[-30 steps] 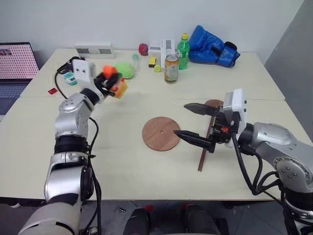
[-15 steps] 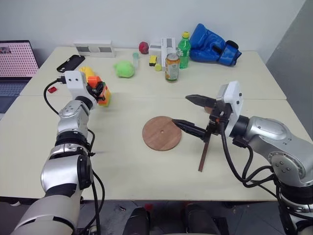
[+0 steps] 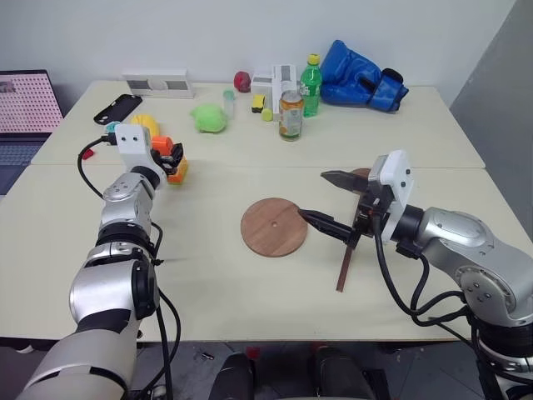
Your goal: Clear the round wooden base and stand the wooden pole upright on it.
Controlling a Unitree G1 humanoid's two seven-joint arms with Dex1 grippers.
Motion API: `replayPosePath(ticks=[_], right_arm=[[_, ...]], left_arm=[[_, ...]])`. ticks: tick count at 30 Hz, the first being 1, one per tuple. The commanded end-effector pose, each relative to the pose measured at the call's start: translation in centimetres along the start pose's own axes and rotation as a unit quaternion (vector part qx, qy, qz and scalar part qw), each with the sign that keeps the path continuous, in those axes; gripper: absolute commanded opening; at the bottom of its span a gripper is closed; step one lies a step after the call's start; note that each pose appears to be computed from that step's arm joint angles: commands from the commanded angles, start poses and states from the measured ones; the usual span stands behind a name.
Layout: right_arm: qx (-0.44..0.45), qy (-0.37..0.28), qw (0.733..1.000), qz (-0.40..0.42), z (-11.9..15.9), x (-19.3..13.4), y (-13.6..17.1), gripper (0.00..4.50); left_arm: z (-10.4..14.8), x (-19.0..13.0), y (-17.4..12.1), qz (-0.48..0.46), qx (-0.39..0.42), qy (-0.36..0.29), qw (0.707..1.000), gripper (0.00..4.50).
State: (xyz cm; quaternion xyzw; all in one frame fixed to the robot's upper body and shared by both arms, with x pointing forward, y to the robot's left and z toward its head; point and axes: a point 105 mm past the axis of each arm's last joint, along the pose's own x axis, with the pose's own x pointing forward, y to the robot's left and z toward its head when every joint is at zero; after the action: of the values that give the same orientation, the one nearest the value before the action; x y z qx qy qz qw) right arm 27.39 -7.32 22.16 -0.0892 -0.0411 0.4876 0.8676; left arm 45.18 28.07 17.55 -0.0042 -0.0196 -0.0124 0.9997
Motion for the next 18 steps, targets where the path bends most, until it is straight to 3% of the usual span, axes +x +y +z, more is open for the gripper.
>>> replayPosePath(ticks=[1,6,12,15,18], right_arm=[[-0.025,-0.022,0.999,0.001,1.4,-0.2,0.2,4.5],[-0.023,-0.019,1.0,0.002,1.3,-0.2,0.0,4.5],[-0.018,-0.013,1.0,-0.002,1.1,-0.4,-0.4,4.5],[-0.018,-0.006,1.0,-0.007,0.9,-0.8,-0.7,4.5],[-0.008,0.018,1.0,-0.023,0.3,-2.3,-1.5,4.5]], left_arm=[[3.1,0.1,0.5,-0.004,0.012,-0.044,0.999,4.44],[4.4,0.0,0.3,-0.017,0.022,-0.06,0.998,4.48],[9.1,-1.7,0.9,-0.032,0.08,-0.116,0.99,4.48],[10.3,-2.6,0.2,-0.062,0.088,-0.121,0.987,4.48],[12.0,-4.2,-2.5,-0.148,0.092,-0.13,0.976,4.48]])
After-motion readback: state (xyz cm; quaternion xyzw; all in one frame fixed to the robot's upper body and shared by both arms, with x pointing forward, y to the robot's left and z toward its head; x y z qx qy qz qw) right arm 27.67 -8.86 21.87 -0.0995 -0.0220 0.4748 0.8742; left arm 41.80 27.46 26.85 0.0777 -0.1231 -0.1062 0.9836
